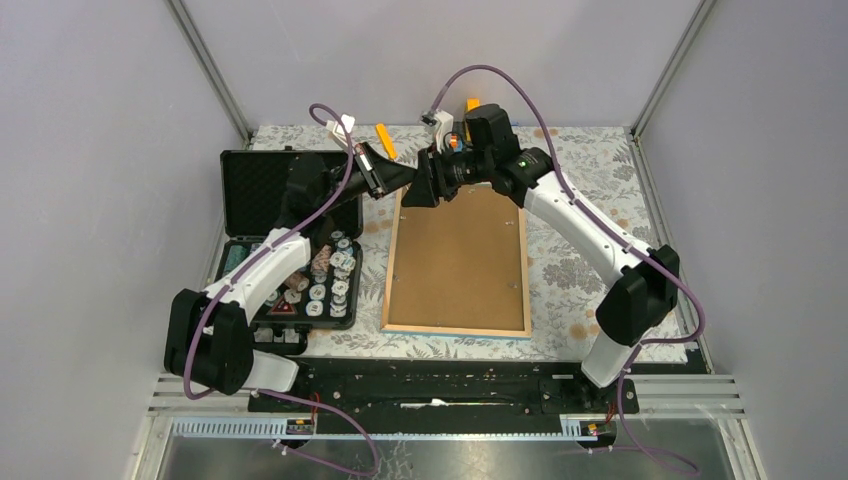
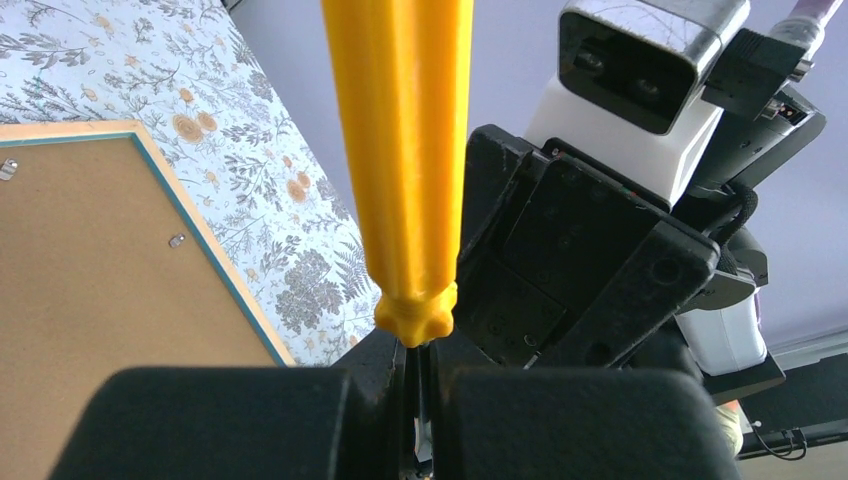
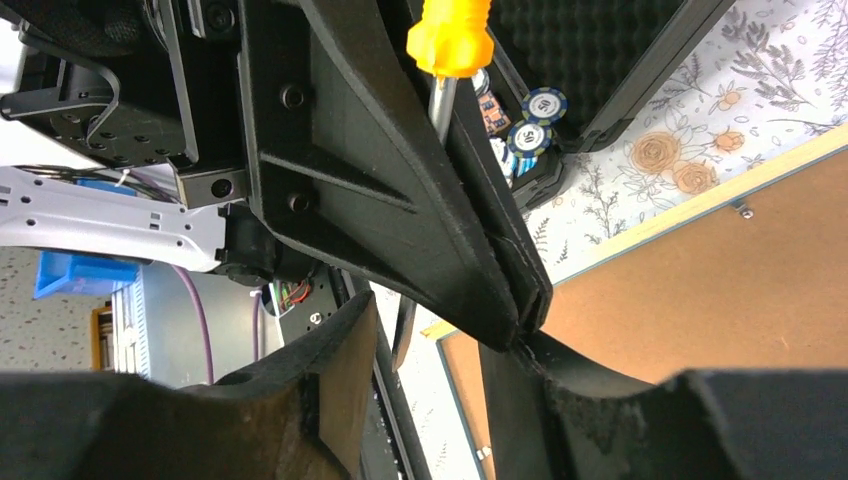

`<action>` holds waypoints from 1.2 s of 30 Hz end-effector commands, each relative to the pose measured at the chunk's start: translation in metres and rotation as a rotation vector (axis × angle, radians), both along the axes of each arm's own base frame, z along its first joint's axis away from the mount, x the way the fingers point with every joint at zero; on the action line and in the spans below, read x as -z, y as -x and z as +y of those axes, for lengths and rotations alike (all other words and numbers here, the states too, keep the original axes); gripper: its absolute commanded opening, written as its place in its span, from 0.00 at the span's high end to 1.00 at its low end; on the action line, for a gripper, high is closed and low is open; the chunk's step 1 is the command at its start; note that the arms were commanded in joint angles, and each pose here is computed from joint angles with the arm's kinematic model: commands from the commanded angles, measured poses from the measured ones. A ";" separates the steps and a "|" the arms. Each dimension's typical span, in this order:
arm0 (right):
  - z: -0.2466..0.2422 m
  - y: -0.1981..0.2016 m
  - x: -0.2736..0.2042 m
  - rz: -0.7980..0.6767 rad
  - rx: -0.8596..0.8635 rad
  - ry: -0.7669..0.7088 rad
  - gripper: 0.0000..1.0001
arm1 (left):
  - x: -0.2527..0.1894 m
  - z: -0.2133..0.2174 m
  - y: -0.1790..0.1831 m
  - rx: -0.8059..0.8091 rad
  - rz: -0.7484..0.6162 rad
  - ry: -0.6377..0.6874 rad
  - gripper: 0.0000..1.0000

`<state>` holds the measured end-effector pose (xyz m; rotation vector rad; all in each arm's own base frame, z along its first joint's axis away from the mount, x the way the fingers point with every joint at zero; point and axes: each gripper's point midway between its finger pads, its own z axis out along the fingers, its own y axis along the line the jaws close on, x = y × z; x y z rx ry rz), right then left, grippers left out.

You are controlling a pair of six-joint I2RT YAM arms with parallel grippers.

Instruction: Take the photo out of the frame

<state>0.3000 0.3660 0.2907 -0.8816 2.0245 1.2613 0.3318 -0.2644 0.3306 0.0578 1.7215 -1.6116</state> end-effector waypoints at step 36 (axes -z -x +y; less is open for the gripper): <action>-0.074 0.079 0.059 -0.143 -0.245 0.264 1.00 | 0.047 0.061 0.087 0.463 -0.113 -0.423 0.13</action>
